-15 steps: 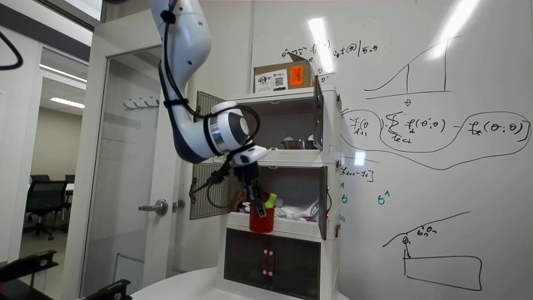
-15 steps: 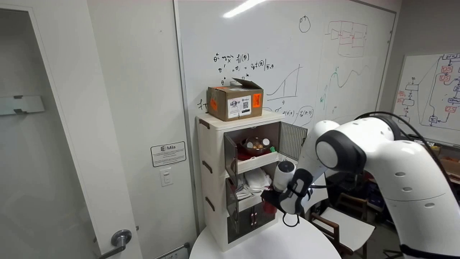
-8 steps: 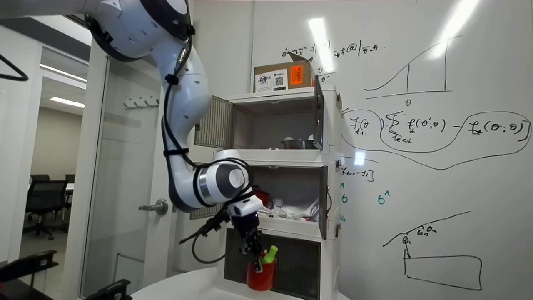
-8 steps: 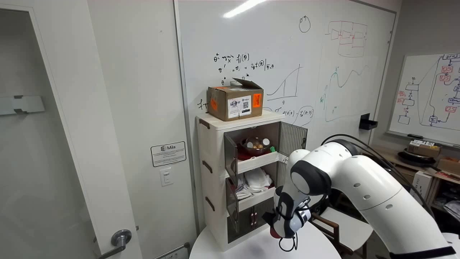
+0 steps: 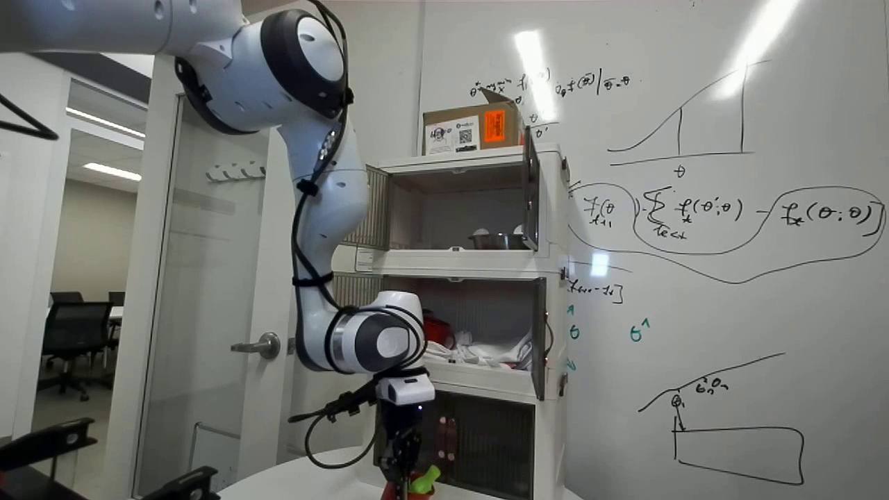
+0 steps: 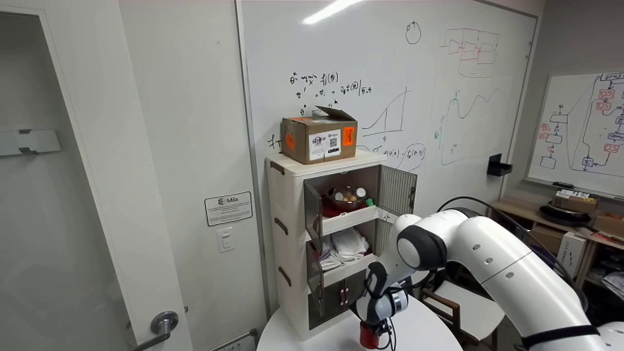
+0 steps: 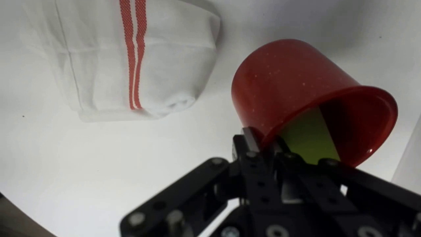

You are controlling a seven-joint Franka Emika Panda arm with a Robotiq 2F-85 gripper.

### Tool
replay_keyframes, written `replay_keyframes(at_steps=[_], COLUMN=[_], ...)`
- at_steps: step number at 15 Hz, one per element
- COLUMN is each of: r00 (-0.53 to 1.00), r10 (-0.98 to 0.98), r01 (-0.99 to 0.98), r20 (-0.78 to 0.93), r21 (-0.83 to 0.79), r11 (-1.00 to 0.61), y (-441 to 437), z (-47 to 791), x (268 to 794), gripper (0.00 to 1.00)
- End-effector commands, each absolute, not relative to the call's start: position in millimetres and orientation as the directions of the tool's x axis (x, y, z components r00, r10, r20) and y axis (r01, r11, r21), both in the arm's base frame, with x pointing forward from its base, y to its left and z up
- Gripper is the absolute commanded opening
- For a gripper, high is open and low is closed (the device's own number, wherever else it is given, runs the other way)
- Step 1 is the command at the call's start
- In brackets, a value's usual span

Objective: Move the red cup to the table

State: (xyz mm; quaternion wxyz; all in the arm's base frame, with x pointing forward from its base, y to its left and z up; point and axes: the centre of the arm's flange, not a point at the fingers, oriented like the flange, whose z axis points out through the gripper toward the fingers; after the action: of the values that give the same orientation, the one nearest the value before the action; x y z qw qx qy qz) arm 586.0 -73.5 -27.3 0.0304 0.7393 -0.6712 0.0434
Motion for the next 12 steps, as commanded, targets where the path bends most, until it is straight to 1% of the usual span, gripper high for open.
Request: replay_keyframes(at_steps=[1,6,9,10,11,12], r00=[0.099,0.126,0.144,0.152,0.155,0.155], r10=[-0.983,-0.961,-0.954,-0.952,-0.952,-0.954], r01=[-0.995,-0.991,-0.987,-0.986,-0.986,-0.986], r20=[0.157,0.245,0.264,0.265,0.264,0.258], r21=[-0.011,-0.008,-0.03,-0.025,-0.026,-0.026], r11=[-0.102,-0.132,-0.157,-0.164,-0.167,-0.167], y=[-85,-99,-98,-98,-97,-96], z=[-68,-101,-94,-93,-91,-89], x=[604,603,611,613,614,614], gripper=[0.02,0.02,0.02,0.32,0.33,0.4])
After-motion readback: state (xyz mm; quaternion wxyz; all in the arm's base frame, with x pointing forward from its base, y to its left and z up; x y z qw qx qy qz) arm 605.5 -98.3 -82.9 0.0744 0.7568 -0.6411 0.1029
